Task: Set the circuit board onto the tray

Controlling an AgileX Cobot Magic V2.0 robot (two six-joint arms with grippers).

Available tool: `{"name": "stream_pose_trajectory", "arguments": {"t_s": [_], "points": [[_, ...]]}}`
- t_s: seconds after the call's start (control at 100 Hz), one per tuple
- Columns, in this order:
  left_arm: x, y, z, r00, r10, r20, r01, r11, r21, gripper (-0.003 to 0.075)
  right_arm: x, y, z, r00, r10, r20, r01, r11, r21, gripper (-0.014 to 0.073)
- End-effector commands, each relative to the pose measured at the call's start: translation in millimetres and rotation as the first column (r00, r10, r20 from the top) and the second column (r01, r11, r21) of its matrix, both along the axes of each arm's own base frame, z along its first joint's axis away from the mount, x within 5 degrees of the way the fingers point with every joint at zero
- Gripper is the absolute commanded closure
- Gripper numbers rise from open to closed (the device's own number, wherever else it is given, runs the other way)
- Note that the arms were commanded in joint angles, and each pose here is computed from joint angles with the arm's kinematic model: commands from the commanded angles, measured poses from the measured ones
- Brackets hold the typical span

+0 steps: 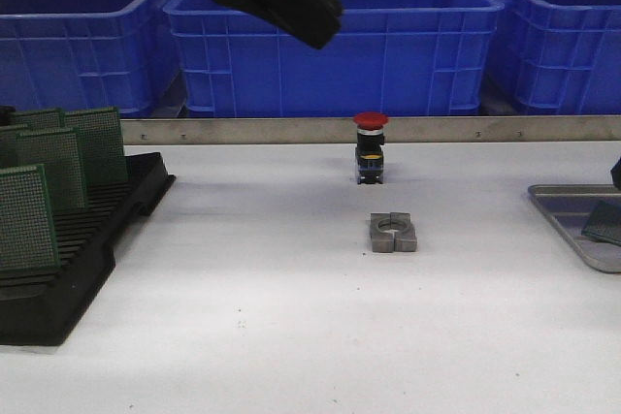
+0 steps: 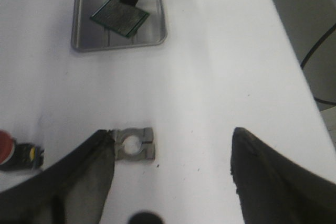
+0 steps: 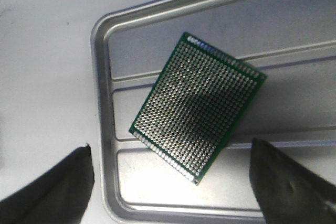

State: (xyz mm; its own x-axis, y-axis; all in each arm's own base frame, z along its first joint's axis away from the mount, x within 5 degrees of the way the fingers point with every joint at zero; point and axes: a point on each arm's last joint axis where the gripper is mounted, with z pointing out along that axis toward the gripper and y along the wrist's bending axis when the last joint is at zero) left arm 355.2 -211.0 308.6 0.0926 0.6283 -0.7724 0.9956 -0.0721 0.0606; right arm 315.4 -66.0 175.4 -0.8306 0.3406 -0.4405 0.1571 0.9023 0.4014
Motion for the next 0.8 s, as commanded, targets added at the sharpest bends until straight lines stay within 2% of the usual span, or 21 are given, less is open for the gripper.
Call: {"name": "stream_pose_trajectory", "arguments": {"t_s": [0.0, 0.17, 0.39, 0.62, 0.79], "points": [[0.3, 22.9, 34.6, 0.996, 0.059, 0.072, -0.056, 0.997, -0.049, 0.0270, 3.1, -2.6, 18.0, 0.998, -0.009, 0.060, 0.009, 1.000, -0.007, -0.0035], [22.4, 73.5, 21.1, 0.976, 0.145, 0.161, -0.169, 0.975, 0.147, 0.0270, 2.7, -2.0, 17.9, 0.998, -0.005, 0.056, 0.005, 1.000, -0.002, -0.0035], [34.8, 129.6, 9.2, 0.956, 0.190, 0.225, -0.266, 0.886, 0.379, 0.0283, 2.6, -1.8, 17.9, 0.998, -0.003, 0.056, 0.003, 1.000, -0.001, -0.0035], [36.9, 162.2, 5.7, 0.948, 0.246, 0.200, -0.309, 0.856, 0.414, 0.0283, 1.8, -0.4, 17.8, 0.999, 0.007, 0.048, -0.008, 1.000, 0.011, -0.0035], [37.4, 166.2, -4.0, 0.944, 0.266, 0.194, -0.325, 0.849, 0.417, 0.0283, 1.8, -0.4, 17.8, 0.999, 0.007, 0.048, -0.008, 1.000, 0.011, -0.0035]]}}
